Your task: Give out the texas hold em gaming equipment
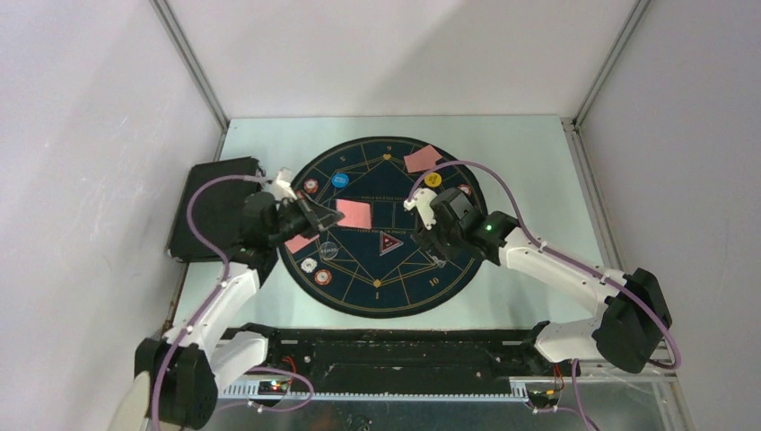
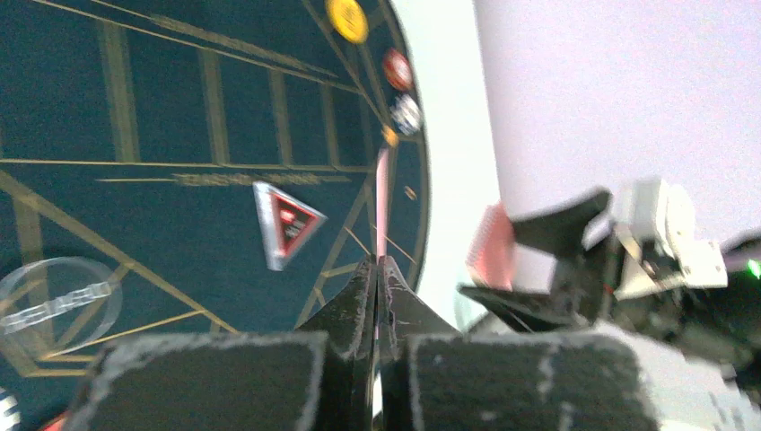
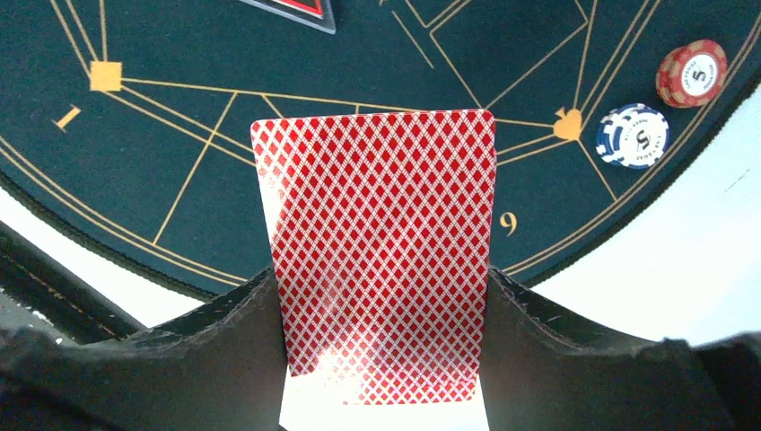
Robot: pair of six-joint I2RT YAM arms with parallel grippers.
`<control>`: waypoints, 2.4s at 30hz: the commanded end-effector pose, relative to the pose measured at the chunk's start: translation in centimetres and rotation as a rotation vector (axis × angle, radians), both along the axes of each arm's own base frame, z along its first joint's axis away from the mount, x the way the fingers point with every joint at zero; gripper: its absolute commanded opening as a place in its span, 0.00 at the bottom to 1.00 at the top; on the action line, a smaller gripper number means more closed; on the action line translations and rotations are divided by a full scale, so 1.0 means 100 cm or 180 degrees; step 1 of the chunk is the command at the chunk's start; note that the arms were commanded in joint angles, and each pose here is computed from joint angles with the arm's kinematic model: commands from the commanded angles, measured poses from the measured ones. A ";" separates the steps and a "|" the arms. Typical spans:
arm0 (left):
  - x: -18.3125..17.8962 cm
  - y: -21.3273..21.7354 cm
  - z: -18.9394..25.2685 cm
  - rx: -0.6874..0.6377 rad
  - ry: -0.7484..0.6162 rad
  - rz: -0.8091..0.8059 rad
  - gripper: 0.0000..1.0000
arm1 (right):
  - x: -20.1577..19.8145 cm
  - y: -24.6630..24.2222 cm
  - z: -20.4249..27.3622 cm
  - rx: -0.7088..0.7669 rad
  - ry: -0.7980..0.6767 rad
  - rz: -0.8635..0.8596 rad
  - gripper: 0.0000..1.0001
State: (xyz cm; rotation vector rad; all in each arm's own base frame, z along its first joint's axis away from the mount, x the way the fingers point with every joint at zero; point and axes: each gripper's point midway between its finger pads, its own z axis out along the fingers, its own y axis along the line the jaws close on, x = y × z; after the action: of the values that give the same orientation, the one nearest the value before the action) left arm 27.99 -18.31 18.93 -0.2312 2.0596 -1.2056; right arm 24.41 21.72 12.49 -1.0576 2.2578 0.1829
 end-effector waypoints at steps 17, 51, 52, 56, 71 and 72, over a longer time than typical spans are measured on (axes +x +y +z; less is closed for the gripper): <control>0.026 0.176 -0.110 0.0794 0.0983 0.2412 0.00 | 0.022 -0.002 0.020 0.0176 -0.0249 -0.0278 0.00; 0.016 0.157 -0.051 0.1044 0.0608 0.1944 0.99 | 0.020 -0.004 0.017 0.0083 -0.0255 -0.0257 0.00; 0.017 0.151 -0.044 0.1019 0.0495 0.1853 1.00 | 0.019 -0.002 0.017 0.0073 -0.0262 -0.0222 0.00; 0.013 0.092 -0.008 0.0686 -0.0091 0.1064 1.00 | 0.014 0.005 0.018 0.0102 -0.0255 -0.0095 0.00; -0.047 -0.094 0.040 -0.0172 -0.0610 -0.1421 1.00 | -0.014 0.031 0.015 0.0133 -0.0139 0.0494 0.00; -0.051 -0.101 0.036 -0.0182 -0.0560 -0.1516 1.00 | -0.014 0.031 0.016 0.0135 -0.0141 0.0496 0.00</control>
State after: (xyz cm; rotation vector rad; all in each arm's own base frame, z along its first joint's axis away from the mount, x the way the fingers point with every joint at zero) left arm 24.11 -25.14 18.93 0.1684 2.1112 -1.3352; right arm 22.70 23.72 12.55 -1.2011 2.1865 0.2268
